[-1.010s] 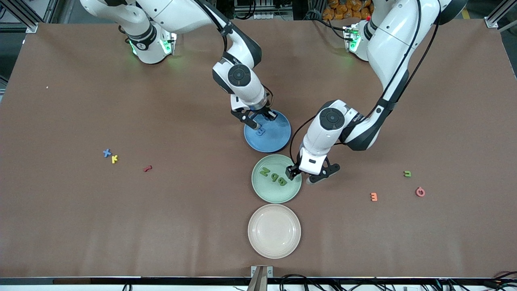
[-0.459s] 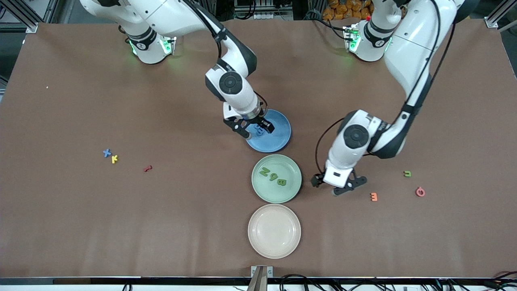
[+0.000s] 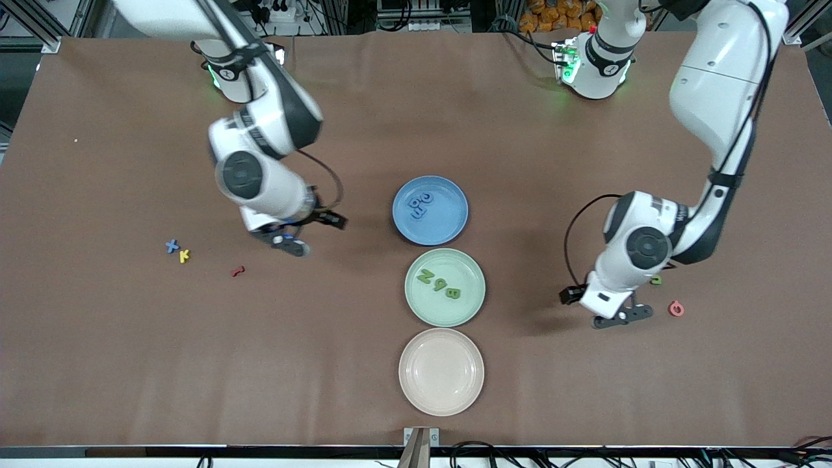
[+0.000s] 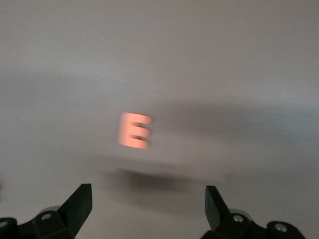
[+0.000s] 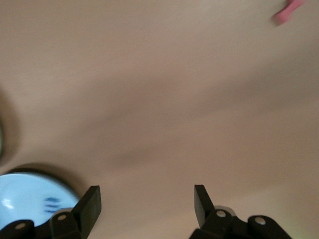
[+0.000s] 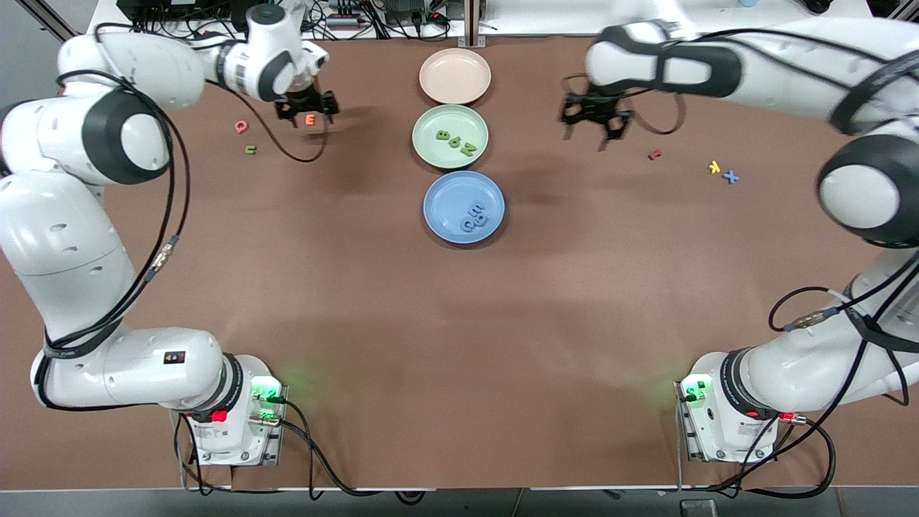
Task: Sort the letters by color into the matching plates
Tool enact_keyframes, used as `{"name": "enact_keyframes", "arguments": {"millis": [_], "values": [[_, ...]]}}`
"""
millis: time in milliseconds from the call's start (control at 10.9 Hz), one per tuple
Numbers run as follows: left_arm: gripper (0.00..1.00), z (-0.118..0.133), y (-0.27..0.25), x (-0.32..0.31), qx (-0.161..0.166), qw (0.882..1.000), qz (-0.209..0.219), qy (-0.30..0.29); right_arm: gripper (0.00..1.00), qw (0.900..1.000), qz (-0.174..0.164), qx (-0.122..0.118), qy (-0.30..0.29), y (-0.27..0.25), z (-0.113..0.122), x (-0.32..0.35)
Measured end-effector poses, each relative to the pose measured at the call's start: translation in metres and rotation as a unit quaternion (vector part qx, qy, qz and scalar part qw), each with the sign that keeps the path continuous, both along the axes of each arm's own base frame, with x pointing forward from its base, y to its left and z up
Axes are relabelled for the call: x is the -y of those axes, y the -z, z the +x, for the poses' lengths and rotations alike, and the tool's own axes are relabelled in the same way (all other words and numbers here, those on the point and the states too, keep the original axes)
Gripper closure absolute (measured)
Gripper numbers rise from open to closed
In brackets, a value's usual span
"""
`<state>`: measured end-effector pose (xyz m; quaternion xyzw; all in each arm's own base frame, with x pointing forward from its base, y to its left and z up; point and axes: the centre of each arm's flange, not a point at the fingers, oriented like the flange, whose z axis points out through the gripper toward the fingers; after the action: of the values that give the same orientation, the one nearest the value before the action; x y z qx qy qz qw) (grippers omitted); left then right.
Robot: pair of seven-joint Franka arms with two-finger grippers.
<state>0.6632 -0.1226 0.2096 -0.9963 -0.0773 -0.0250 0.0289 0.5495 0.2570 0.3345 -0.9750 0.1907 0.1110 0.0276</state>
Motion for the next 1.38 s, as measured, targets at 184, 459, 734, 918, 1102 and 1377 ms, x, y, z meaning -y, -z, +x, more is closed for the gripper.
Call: {"name": "enact_keyframes", "arguments": {"millis": [184,459,734,918,1102,1377], "values": [[0.00,0.003,0.003,-0.056,-0.029,0.998,0.008,0.047,0.16,0.998,-0.006,-0.007,-0.067,0.014,0.003,0.095],[0.00,0.001,0.007,-0.108,-0.060,0.994,0.010,0.093,0.16,0.985,-0.027,-0.016,-0.168,0.040,0.002,0.204],[0.00,-0.013,0.020,-0.154,-0.092,0.989,0.005,0.120,0.16,0.963,0.002,-0.007,-0.269,0.052,-0.002,0.285],[0.00,-0.025,0.028,-0.183,-0.091,0.988,-0.007,0.123,0.16,0.950,0.015,0.017,-0.312,0.069,-0.015,0.327],[0.00,-0.037,0.036,-0.184,-0.066,0.990,-0.014,0.126,0.16,0.939,0.017,0.031,-0.343,0.083,-0.027,0.350],[0.00,-0.047,0.043,-0.184,-0.050,0.990,-0.018,0.127,0.19,0.925,0.010,0.056,-0.377,0.109,-0.048,0.376]]}}
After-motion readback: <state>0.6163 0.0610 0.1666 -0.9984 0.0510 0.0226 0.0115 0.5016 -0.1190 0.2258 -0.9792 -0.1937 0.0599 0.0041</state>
